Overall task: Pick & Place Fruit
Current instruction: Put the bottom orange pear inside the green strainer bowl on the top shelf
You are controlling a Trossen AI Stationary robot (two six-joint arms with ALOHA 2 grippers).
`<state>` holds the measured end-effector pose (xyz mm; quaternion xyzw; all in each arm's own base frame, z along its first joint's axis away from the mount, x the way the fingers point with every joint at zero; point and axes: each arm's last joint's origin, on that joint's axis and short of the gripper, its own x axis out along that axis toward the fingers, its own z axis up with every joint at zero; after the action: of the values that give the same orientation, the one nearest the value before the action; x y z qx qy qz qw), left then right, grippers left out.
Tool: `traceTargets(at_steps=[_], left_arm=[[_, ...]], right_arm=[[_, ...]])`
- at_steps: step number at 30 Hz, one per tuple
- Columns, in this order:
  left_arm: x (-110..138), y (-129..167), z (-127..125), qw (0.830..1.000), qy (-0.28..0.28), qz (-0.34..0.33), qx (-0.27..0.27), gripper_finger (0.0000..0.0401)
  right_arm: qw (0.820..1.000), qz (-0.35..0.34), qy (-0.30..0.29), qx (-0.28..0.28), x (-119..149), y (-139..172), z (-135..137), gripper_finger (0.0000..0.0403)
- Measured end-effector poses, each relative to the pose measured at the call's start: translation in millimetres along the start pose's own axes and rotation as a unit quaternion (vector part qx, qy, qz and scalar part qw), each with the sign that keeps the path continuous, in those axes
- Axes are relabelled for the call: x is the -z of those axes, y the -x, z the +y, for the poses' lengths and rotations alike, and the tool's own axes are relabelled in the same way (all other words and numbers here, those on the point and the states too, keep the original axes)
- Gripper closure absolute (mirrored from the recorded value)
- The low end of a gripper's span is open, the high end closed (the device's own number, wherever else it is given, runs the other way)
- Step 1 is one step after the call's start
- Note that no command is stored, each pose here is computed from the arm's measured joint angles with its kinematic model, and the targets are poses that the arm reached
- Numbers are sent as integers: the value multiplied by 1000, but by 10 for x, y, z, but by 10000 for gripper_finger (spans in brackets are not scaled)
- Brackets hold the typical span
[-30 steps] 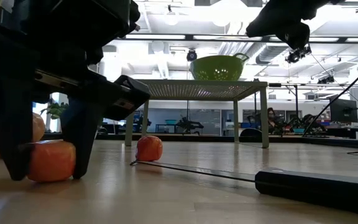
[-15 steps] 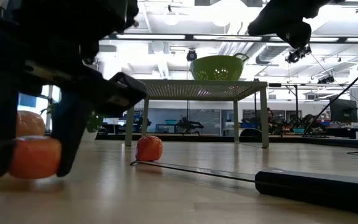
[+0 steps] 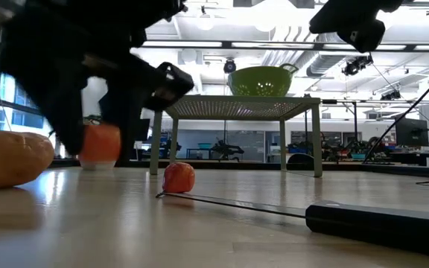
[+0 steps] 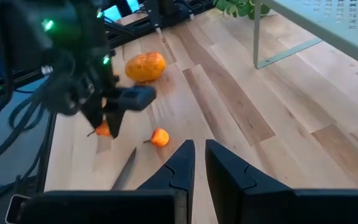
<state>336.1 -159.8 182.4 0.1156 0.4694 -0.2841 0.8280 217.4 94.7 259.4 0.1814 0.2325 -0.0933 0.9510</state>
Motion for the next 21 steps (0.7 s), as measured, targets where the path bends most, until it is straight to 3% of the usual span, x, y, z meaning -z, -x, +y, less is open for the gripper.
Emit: traceTargets(at_steps=[12,21], left_arm=[[-96,696,269,994,-19,-75,-83,270],[-101,928,602,981,-22,-117,-156,270]], right_arm=[[1000,7,19,-5,28,16,21,371],[1000,19,11,-3,61,24,23,371]])
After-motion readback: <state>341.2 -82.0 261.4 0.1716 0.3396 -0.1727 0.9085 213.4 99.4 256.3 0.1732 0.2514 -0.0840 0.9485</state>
